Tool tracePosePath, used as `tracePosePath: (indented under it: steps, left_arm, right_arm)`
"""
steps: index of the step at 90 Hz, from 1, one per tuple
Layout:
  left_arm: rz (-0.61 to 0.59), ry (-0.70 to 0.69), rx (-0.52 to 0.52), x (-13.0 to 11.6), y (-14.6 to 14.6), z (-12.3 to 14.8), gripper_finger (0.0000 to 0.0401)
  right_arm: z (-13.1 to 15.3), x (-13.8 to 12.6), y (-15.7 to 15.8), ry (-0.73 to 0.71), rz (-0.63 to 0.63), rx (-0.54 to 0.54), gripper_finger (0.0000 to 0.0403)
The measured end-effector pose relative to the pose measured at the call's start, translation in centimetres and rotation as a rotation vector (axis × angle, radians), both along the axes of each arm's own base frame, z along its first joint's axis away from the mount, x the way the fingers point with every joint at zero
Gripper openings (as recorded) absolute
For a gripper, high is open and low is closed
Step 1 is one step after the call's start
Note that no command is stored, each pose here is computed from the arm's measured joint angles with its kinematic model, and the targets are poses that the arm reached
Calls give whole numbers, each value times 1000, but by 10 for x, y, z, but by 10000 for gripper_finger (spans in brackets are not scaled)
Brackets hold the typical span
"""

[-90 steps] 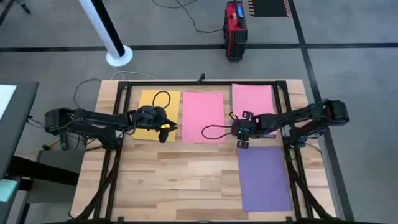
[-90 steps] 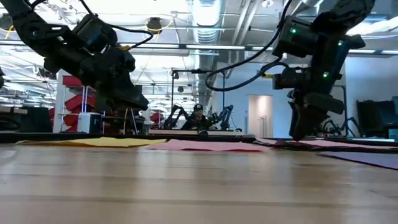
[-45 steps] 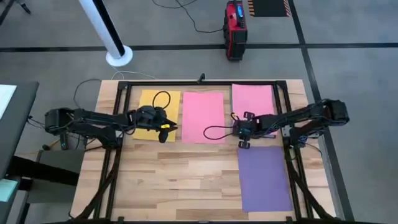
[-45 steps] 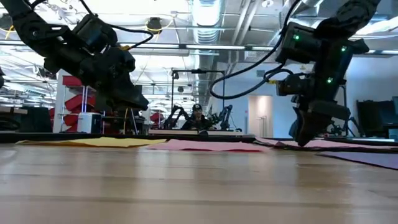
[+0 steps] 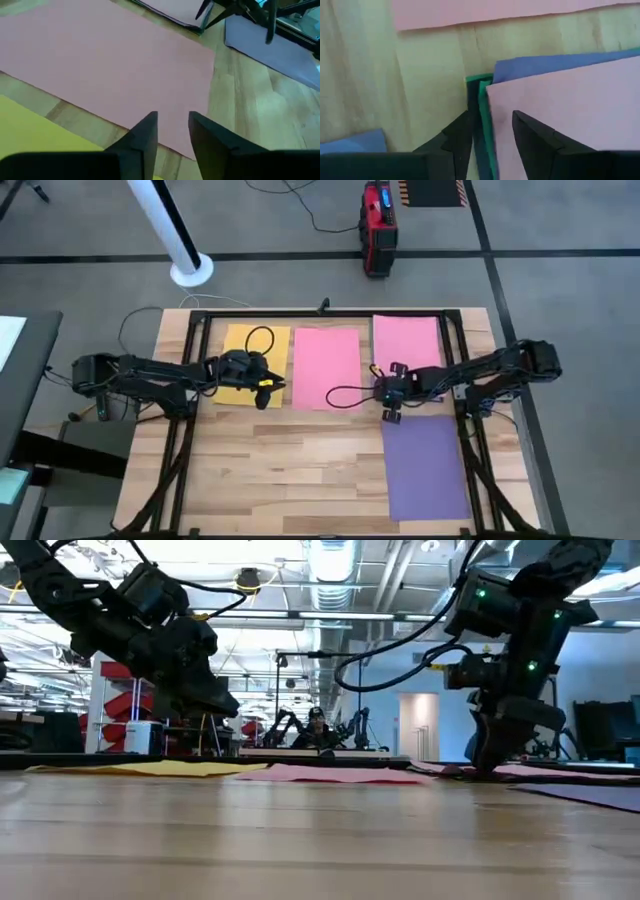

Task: Organize paper
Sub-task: Stack the right pink colored paper on top of the left pink colored paper

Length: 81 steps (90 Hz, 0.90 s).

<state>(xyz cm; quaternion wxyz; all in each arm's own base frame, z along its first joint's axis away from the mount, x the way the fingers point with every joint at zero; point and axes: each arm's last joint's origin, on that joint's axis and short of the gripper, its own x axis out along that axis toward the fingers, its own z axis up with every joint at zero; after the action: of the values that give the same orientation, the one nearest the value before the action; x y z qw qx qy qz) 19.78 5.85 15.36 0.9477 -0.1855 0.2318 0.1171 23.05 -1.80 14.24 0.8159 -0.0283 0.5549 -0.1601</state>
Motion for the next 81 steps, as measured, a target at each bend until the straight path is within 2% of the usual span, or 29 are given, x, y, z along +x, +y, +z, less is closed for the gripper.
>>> tracePosePath:
  steps: [15,41,67,81]
  left_arm:
    - [1,0,1,0,0,0,107]
    - [1,1,0,0,0,0,107]
    - [0,1,0,0,0,0,107]
    - [0,1,0,0,0,0,107]
  right_arm:
    - [0,-1,-6,4,-13,-5,103]
    - [0,0,2,6,24,-6,7]
    - [6,2,10,26,37,10,6]
    - [17,13,11,-34,53,46,1]
